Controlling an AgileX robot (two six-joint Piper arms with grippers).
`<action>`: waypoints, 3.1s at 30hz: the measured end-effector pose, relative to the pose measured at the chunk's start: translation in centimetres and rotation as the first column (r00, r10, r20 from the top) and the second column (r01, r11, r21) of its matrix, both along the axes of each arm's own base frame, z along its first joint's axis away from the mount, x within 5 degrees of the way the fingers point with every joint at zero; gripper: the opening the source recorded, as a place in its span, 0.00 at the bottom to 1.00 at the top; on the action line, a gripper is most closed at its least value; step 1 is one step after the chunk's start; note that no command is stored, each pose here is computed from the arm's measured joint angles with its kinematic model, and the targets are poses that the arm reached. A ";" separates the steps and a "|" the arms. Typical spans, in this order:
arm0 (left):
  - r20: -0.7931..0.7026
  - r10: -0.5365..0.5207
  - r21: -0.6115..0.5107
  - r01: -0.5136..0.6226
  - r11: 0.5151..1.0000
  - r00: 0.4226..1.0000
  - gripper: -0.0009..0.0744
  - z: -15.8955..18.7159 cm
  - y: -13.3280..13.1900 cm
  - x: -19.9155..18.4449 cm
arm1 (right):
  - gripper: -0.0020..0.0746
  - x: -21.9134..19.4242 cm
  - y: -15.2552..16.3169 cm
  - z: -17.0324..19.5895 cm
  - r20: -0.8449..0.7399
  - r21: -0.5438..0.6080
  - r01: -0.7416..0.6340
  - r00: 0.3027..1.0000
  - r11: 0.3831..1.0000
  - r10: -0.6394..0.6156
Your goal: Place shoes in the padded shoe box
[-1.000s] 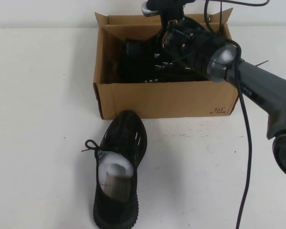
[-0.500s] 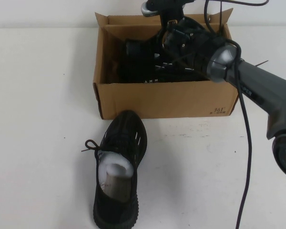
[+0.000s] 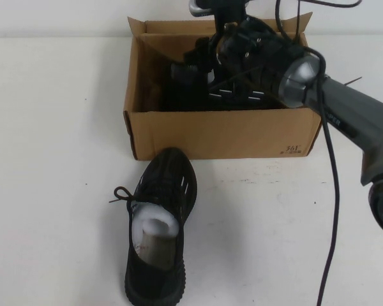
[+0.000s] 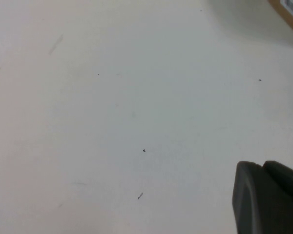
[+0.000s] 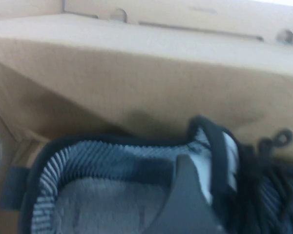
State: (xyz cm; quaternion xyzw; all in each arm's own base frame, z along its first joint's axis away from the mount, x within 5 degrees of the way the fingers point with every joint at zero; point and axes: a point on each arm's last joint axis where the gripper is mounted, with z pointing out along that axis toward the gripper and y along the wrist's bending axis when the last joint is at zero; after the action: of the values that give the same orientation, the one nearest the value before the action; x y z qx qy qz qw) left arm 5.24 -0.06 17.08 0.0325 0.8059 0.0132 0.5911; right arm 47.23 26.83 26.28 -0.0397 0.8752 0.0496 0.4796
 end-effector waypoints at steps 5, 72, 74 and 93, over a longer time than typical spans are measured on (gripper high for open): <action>0.000 0.000 0.000 0.000 1.000 1.000 0.01 0.0 0.0 0.0 | 0.49 -2.5 -0.2 2.8 -0.094 -0.009 0.048 0.994 0.999 -0.049; -0.002 0.000 0.000 0.000 1.000 1.000 0.01 0.0 0.0 0.0 | 0.02 -15.2 0.0 13.2 -0.308 -0.185 -0.278 0.927 0.942 0.213; -0.002 0.000 0.000 0.000 1.000 1.000 0.01 0.0 0.0 0.0 | 0.02 -15.2 0.0 13.2 -0.308 -0.187 -0.280 0.927 0.942 0.215; -0.002 0.000 0.000 0.000 1.000 1.000 0.01 0.0 0.0 0.0 | 0.02 -16.7 -1.3 15.9 -0.260 -0.167 -0.307 0.930 0.937 0.258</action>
State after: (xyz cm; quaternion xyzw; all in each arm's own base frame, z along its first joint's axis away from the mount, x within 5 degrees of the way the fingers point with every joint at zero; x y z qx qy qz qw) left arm 5.24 -0.06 17.06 0.0325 0.8064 0.0132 0.5903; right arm 30.54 25.55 42.23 -0.2088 0.9110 0.0323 0.3542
